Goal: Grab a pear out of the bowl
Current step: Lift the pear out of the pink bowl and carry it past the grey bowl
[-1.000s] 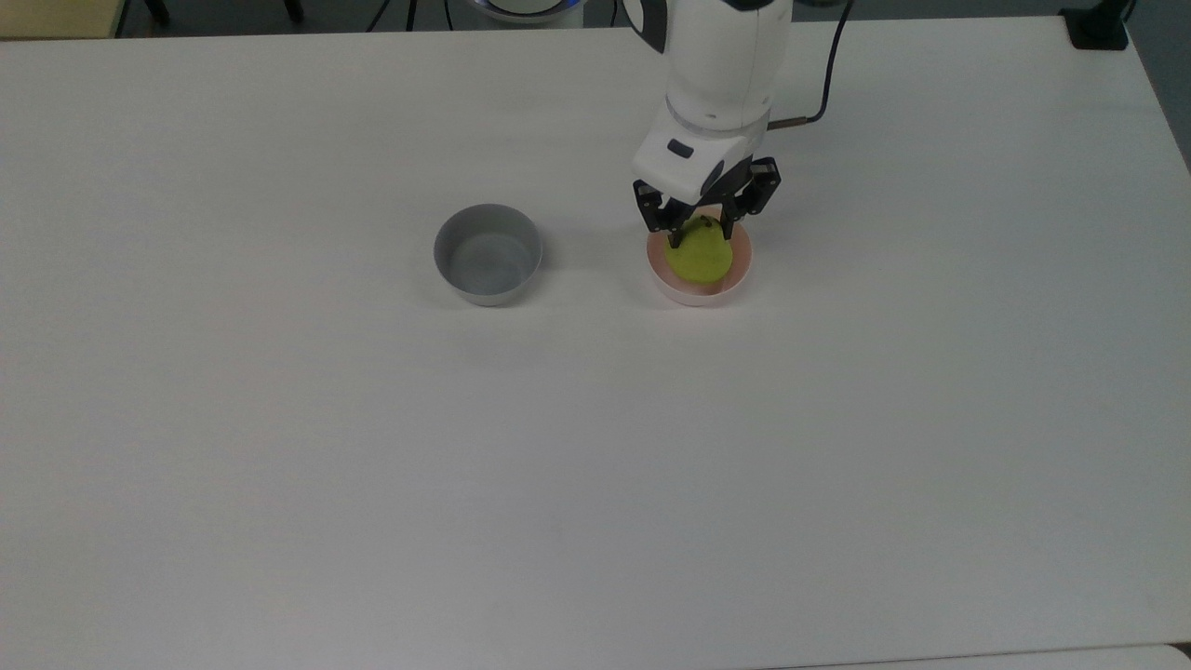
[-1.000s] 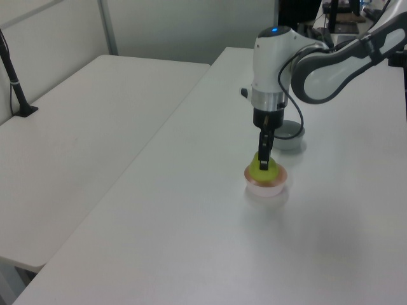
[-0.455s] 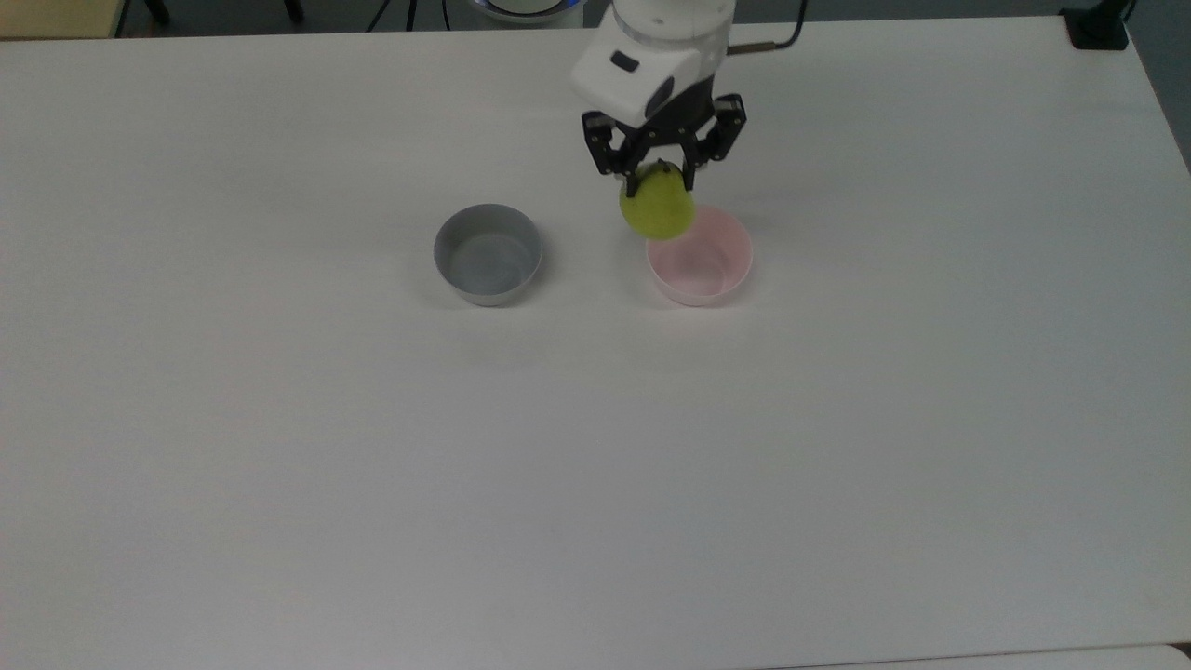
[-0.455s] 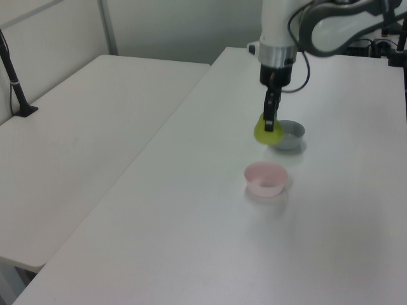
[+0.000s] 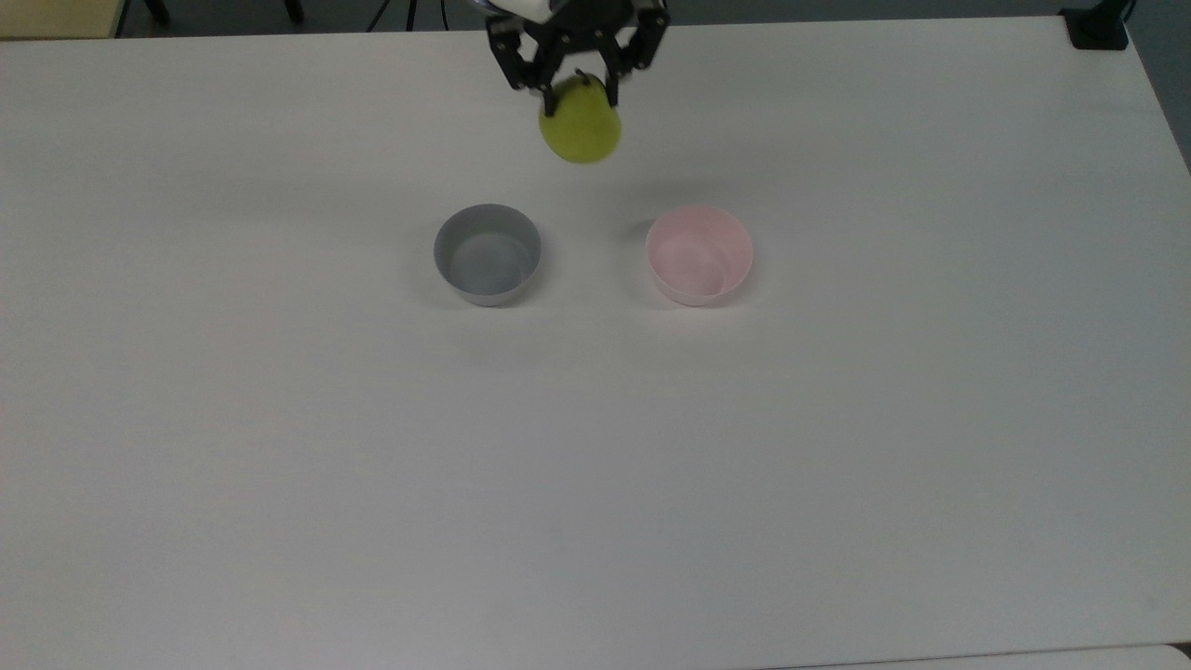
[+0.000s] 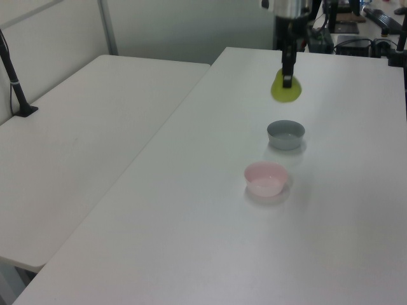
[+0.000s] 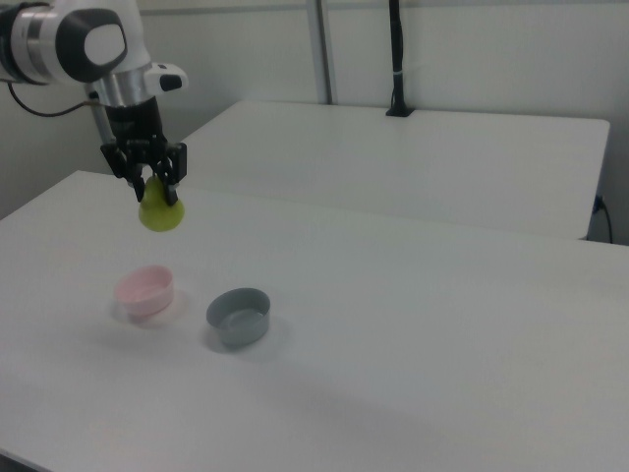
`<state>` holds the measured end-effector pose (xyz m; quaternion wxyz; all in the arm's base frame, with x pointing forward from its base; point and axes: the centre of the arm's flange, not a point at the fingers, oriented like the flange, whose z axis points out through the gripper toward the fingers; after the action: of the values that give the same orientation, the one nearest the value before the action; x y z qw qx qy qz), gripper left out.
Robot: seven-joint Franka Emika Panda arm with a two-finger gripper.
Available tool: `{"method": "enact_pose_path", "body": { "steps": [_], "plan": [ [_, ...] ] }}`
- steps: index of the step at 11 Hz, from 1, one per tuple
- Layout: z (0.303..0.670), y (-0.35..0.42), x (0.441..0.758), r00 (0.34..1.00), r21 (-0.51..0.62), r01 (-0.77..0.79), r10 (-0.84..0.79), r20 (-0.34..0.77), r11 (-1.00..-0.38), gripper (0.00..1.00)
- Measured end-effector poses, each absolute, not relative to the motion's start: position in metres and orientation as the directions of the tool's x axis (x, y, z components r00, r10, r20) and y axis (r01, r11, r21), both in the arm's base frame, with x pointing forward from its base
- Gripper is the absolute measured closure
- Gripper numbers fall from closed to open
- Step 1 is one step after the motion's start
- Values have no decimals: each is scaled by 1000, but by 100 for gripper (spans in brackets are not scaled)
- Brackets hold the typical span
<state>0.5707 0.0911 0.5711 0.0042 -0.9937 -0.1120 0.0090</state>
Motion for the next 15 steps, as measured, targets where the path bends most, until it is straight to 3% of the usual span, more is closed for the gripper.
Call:
{"method": "enact_pose_path", "body": {
  "steps": [3,9,15],
  "plan": [
    [600,58,566,975,-10,221,222,-29,-975,45],
    [612,-28,566,959,-4,282,282,-5,-959,45],
    [612,-115,569,949,1,299,297,102,-954,45]
  ]
}}
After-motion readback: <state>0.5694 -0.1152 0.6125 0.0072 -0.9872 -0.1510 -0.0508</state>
